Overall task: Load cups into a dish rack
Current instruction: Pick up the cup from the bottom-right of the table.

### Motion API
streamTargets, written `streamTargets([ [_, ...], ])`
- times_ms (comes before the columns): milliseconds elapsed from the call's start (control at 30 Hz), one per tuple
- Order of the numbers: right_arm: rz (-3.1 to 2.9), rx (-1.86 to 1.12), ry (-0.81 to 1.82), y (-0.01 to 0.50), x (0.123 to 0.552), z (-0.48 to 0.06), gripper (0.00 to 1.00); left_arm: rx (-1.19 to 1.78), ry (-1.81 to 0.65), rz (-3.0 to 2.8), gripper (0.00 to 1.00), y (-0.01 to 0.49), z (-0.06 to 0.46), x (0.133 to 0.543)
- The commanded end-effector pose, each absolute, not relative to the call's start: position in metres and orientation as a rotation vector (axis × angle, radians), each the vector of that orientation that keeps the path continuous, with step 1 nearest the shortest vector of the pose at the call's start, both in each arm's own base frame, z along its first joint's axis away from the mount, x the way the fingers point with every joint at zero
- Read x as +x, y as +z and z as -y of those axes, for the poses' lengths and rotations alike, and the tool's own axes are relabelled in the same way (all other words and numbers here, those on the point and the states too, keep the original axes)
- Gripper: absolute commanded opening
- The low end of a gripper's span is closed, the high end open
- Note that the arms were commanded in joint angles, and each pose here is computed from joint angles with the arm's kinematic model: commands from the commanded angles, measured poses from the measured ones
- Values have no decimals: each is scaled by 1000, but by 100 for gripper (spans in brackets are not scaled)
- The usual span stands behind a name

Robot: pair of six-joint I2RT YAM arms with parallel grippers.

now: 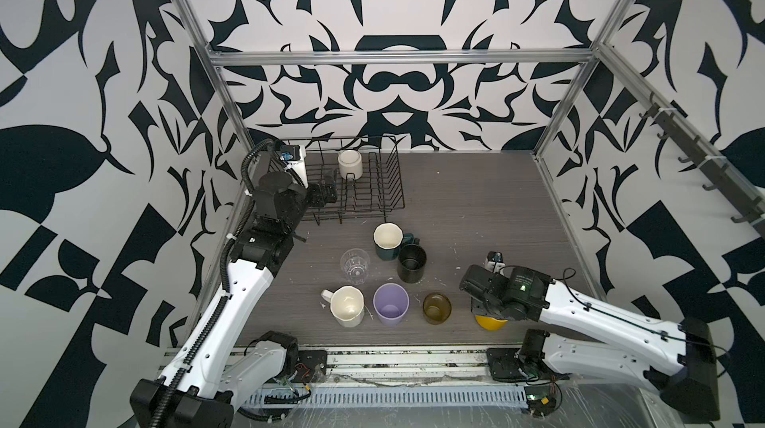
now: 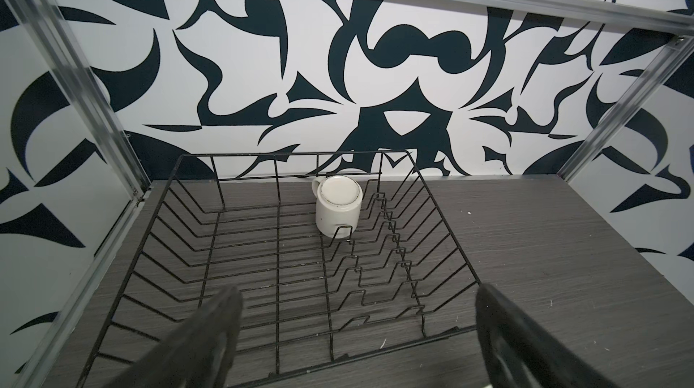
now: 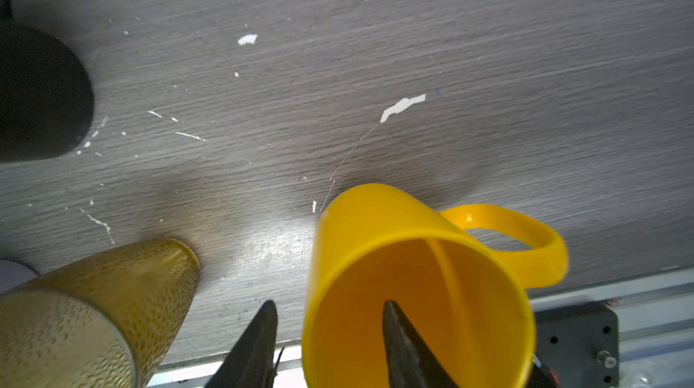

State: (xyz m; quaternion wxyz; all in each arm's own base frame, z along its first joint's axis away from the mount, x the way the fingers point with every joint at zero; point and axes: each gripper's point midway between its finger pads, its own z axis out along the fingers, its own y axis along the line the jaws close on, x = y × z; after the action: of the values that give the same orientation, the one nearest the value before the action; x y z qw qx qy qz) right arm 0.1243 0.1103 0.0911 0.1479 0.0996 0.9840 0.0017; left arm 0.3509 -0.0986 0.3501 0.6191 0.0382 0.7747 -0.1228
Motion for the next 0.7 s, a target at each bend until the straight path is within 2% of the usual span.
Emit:
streamTargets([
  [0,-2809,320,67,88,129,-120,45,91,-298,-1761,99,355,99,348],
  [300,-2780,268,20,84,137,-119,23,88,-310,-1762,99,357,100,346],
  [500,-2741,200,-84,92,148,-113,2,81,-316,-1751,99,360,99,345],
  [667,-2686,168,-124,111,166,-108,0,71,-322,-1740,99,362,99,345],
])
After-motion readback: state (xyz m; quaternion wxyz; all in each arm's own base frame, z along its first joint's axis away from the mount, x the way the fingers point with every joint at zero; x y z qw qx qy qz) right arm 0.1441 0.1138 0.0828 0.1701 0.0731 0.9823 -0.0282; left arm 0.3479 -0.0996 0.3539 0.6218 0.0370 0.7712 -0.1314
